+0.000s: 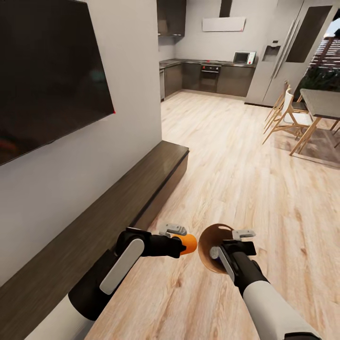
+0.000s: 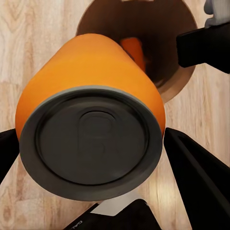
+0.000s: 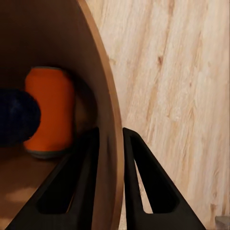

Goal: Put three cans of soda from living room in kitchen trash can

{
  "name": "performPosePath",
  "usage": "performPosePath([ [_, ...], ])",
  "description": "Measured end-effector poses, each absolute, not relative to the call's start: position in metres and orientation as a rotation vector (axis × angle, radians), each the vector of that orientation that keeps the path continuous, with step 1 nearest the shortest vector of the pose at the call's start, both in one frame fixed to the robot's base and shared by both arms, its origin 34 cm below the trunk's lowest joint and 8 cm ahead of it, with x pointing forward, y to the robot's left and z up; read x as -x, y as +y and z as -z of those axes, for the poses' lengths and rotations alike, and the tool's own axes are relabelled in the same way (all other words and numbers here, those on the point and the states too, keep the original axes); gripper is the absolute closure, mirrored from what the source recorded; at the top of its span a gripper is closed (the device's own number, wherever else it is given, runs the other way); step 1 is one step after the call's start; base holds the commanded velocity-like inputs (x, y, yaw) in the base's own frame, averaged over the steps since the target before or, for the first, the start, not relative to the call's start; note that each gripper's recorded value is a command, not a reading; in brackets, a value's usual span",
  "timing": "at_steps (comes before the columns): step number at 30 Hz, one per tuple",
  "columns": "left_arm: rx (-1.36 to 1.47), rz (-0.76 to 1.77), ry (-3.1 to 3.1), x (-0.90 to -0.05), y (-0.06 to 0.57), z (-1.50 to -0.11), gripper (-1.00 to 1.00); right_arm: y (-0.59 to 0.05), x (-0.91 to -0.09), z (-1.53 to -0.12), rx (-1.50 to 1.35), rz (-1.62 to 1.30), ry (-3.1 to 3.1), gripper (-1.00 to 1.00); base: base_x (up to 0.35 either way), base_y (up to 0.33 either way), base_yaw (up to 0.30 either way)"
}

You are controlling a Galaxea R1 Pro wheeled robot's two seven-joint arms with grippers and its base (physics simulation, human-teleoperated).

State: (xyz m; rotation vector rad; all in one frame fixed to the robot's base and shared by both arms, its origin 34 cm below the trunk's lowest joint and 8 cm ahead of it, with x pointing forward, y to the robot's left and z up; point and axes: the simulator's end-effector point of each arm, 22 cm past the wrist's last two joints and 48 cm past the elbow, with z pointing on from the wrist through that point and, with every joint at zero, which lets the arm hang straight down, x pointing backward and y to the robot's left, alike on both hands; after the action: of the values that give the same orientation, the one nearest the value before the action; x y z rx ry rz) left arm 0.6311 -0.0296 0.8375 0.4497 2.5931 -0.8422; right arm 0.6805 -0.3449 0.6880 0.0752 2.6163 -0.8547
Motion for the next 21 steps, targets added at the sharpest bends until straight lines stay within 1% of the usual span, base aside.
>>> performPosePath([
  [11, -0.454, 0.853, 2.591, -0.63, -0.033, -0.839, 1.0, -0.34, -0.677, -0.684, -0.055, 0.856, 2.627, 1.0, 0.0, 0.0, 0.0],
  [21, -0.519, 0.886, 2.593, -0.613, -0.055, -0.839, 1.0, -0.323, -0.68, -0.684, -0.022, 0.834, 2.627, 1.0, 0.0, 0.0, 0.0],
])
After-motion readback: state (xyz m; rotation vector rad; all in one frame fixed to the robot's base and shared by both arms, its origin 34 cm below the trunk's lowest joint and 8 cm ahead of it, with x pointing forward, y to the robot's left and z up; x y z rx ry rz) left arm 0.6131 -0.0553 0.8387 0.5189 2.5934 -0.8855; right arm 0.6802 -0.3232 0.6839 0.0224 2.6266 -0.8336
